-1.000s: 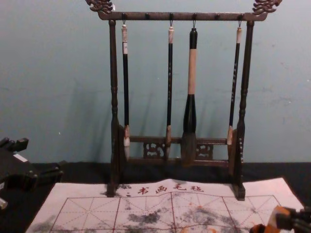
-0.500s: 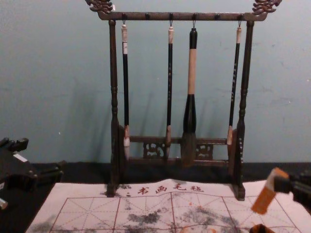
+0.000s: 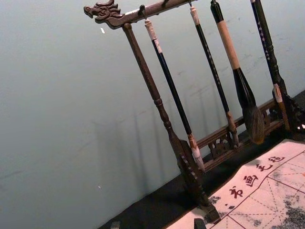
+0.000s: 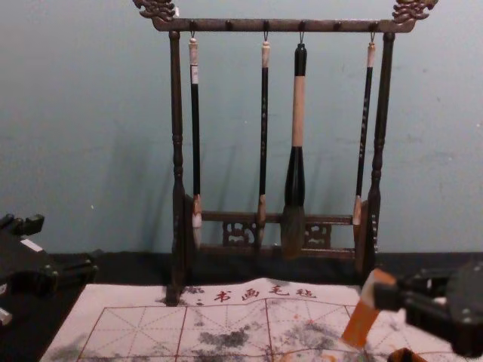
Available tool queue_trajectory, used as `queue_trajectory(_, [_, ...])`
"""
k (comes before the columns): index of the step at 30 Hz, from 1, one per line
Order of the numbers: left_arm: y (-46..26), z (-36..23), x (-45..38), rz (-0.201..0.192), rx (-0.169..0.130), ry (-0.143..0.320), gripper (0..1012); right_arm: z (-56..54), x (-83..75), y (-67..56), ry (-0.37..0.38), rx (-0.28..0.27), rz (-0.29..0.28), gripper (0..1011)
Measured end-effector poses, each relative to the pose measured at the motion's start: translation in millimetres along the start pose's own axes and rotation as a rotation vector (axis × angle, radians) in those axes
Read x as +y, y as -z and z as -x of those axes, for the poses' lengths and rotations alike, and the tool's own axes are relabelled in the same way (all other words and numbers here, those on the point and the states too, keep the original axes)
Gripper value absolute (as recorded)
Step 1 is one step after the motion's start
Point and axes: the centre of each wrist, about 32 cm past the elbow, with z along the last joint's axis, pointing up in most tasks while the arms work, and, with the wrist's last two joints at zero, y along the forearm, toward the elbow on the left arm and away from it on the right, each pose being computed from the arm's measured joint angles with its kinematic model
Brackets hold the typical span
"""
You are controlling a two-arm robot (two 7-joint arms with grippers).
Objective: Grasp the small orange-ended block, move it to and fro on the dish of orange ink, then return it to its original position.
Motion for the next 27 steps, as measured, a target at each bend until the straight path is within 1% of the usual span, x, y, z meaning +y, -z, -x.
queue_trajectory(5, [0.0, 0.0, 0.0, 0.0, 0.0, 0.0, 1001, 6.4, 10.4, -0.8, -0.046, -0.025, 0.041, 85])
queue_trajectory(6, [0.0, 0.0, 0.0, 0.0, 0.0, 0.0, 1001, 6.4, 10.4, -0.8, -0.046, -0.025, 0.041, 85])
queue_trajectory(10, [0.0, 0.0, 0.0, 0.0, 0.0, 0.0, 1001, 11.0, 18.5, -1.5, -0.09, -0.05, 0.077, 85])
queue_trajectory(18, [0.0, 0.0, 0.0, 0.0, 0.0, 0.0, 1001, 14.9, 26.4, -1.1, -0.125, -0.068, 0.099, 85])
queue_trajectory(27, [0.0, 0.0, 0.0, 0.0, 0.0, 0.0, 1001, 21.1, 35.4, 2.7, -0.149, -0.077, 0.119, 85])
